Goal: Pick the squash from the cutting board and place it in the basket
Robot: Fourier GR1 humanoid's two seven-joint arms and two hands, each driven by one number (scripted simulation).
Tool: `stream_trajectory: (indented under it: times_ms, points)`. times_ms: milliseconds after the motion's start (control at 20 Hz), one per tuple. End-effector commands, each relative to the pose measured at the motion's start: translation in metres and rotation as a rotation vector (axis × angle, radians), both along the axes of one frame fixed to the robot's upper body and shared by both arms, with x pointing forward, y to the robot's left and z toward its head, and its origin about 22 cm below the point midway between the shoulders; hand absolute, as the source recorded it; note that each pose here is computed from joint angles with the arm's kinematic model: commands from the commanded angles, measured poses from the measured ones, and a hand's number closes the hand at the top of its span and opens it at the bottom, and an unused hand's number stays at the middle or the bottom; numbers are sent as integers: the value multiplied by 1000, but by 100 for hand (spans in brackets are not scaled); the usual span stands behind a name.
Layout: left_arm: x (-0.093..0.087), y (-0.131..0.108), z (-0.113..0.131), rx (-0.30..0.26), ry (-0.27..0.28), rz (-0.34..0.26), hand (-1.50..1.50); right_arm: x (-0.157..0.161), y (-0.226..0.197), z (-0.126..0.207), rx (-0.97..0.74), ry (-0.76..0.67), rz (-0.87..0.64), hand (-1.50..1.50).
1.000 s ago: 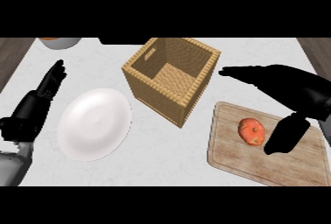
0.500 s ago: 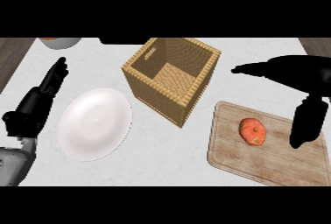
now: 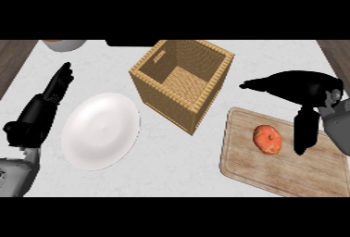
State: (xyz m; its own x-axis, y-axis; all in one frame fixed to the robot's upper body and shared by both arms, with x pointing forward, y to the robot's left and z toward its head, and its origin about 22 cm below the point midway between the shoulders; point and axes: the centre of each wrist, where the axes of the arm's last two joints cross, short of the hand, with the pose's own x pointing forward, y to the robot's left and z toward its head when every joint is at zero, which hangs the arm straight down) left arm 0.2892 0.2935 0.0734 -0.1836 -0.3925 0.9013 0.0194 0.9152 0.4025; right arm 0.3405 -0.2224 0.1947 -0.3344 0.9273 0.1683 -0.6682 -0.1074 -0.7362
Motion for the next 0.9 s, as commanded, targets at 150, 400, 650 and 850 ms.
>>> stream_trajectory:
  times_ms: [150,400,650,850]
  points:
    - [-3,-9,1,-5,-16,1,0,-8,-18,-39,-98,60,8,-150]
    - [3,2,5,12,6,15,0,-7,-19,-67,-113,39,30,-150]
    - [-10,-14,-3,12,-29,8,0,1,-28,-98,-107,19,4,-150]
    - [6,16,-8,1,-24,17,0,1,-25,-80,-80,2,-4,-150]
